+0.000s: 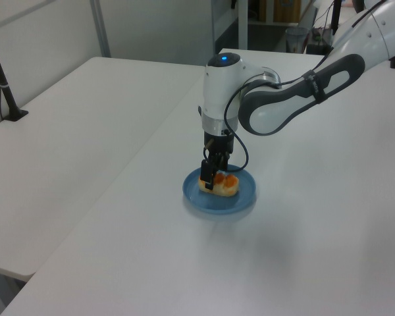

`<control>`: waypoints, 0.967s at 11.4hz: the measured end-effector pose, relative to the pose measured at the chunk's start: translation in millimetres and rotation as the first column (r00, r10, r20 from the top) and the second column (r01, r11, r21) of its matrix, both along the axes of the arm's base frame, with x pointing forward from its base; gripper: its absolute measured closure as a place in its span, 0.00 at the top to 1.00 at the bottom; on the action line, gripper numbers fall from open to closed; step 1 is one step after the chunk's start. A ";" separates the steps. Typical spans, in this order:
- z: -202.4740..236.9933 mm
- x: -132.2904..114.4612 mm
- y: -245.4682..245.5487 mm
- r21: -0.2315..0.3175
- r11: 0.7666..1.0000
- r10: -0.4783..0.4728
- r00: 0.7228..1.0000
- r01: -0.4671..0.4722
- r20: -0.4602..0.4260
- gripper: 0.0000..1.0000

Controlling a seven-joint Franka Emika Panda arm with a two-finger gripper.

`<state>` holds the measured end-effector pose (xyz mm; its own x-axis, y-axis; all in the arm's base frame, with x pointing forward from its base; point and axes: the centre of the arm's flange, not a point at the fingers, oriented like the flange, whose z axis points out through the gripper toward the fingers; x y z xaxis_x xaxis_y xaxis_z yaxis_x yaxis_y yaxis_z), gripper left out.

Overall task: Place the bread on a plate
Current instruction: 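Open the gripper to release the roll and raise the arm away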

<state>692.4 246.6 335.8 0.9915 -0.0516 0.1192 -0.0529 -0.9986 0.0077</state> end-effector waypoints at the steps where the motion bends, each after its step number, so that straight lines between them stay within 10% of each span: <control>1: 12.1 1.1 -3.0 0.000 1.000 -0.005 1.000 0.005 0.007 1.00; 6: 146.3 -31.1 -102.1 -0.119 0.992 0.035 0.989 -0.052 -0.141 1.00; 11: 281.3 -95.8 -269.7 -0.077 0.997 0.002 0.994 -0.010 -0.106 1.00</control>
